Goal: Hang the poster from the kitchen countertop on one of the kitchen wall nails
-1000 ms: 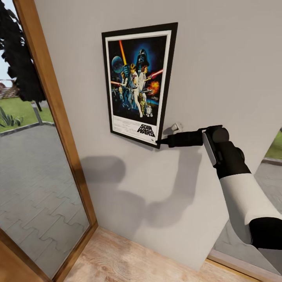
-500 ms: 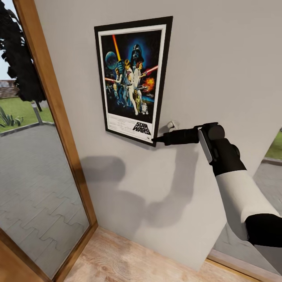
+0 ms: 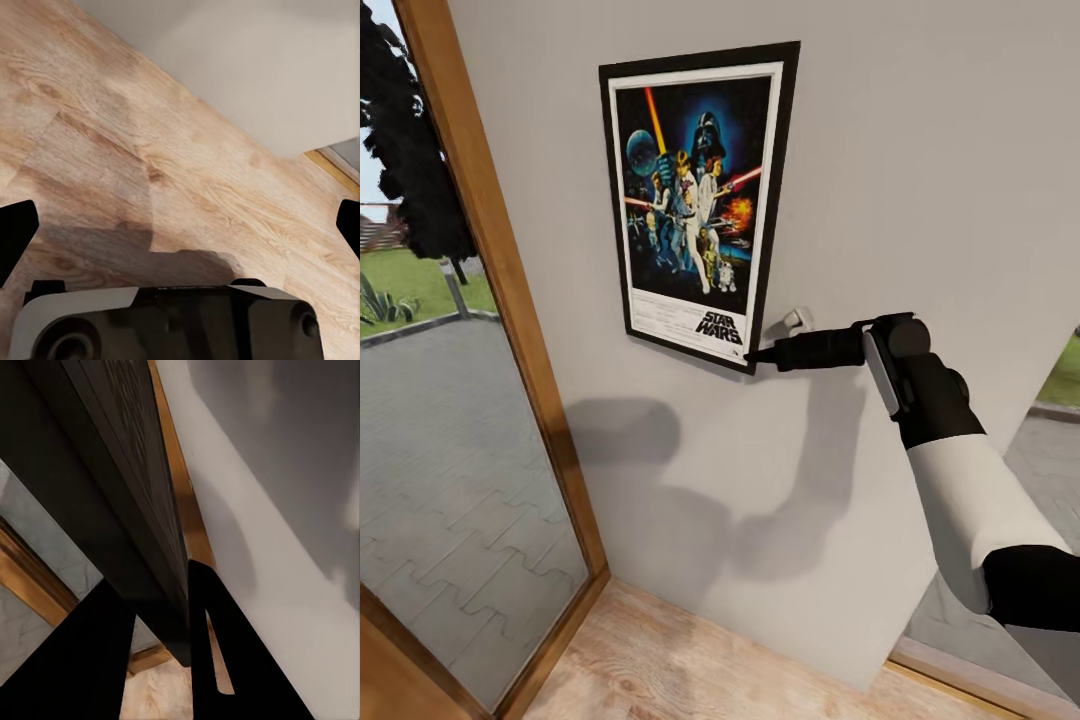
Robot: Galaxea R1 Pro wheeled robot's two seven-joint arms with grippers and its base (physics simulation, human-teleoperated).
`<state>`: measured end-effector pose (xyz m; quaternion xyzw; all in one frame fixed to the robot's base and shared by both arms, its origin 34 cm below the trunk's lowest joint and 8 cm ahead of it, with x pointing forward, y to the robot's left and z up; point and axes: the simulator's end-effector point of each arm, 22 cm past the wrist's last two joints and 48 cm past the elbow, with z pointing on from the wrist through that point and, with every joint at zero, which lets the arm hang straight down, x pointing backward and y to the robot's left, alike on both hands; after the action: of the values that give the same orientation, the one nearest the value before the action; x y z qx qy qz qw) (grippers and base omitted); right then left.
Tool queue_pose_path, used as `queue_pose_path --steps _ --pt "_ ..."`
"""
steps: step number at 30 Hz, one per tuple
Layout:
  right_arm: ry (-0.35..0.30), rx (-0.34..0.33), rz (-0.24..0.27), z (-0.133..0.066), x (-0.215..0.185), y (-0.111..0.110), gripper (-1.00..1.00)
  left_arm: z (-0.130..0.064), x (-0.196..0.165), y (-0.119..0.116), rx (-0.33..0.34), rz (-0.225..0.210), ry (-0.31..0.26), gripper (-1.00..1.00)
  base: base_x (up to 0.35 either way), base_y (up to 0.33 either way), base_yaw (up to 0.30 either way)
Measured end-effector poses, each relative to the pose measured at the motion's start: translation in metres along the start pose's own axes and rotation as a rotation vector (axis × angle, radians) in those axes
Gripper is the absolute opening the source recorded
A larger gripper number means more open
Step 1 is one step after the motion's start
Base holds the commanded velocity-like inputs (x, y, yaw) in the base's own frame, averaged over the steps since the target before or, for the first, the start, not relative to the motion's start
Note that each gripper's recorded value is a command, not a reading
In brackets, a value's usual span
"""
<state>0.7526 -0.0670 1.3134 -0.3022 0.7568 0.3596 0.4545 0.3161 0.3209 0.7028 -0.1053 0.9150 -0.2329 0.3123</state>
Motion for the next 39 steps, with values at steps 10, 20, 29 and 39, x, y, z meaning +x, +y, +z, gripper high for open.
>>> queue_pose_path --steps 10,20,29,39 --pt "-0.005 -0.012 0.009 0.0027 -0.0013 0.0033 -1.0 -0.0032 -0.0024 0.0057 -0.007 0.008 0.001 1.0 0.0 0.0 0.0" --pt "-0.009 -0.012 0.005 0.002 -0.0025 0.0036 -1.0 -0.0033 -0.0023 0.0057 -0.007 0.009 0.002 1.0 0.0 0.0 0.0" --pt "-0.012 -0.011 0.003 0.001 -0.0036 0.0037 -1.0 -0.0033 -0.0024 0.0057 -0.007 0.009 0.002 1.0 0.0 0.0 0.0" --pt "-0.012 -0.009 0.004 0.0009 -0.0042 0.0032 -1.0 -0.0033 -0.0023 0.0057 -0.007 0.009 0.002 1.0 0.0 0.0 0.0"
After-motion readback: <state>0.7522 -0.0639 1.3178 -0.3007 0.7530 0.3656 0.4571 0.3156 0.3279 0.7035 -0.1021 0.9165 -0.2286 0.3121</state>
